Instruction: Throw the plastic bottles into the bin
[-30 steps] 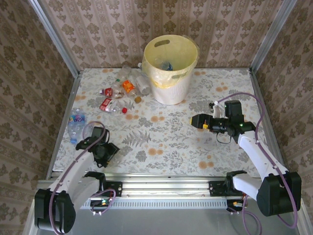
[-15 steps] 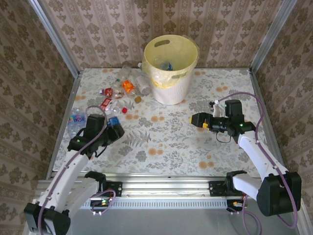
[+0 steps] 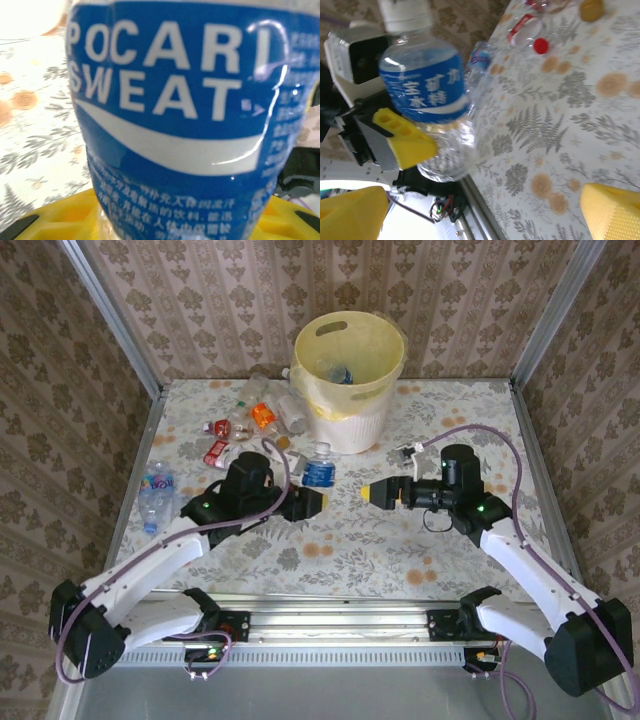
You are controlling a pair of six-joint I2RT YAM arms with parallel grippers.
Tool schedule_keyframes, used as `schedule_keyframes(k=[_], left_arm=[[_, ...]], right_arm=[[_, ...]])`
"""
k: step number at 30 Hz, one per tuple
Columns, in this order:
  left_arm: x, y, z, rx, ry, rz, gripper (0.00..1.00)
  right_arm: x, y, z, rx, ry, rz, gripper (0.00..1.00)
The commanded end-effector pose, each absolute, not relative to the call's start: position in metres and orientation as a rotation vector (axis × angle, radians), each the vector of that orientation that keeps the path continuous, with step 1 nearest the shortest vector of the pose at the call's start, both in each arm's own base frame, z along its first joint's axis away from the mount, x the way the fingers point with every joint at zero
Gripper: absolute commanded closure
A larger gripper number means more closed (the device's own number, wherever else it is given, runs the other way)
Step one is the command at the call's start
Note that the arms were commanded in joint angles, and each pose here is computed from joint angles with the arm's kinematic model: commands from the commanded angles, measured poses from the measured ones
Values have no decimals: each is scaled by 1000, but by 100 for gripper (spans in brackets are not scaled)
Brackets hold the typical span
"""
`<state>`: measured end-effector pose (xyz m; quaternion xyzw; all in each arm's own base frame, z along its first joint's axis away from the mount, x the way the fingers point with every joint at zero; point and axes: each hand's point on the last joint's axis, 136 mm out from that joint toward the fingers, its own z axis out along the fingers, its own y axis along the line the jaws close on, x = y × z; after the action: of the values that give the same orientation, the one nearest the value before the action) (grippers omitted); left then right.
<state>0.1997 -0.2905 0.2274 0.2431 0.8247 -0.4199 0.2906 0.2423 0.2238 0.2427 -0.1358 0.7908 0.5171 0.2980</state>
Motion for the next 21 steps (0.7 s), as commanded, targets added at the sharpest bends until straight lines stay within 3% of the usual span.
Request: schedule_keyframes(k=[1,21], left_arm=[[191,-315,258,795,2047,-1196,64],[168,-342,248,949,2039,-1244,68]], right_arm=[[232,240,260,-458,2015,1411,0],[244,263,267,-485,1977,1413,6]])
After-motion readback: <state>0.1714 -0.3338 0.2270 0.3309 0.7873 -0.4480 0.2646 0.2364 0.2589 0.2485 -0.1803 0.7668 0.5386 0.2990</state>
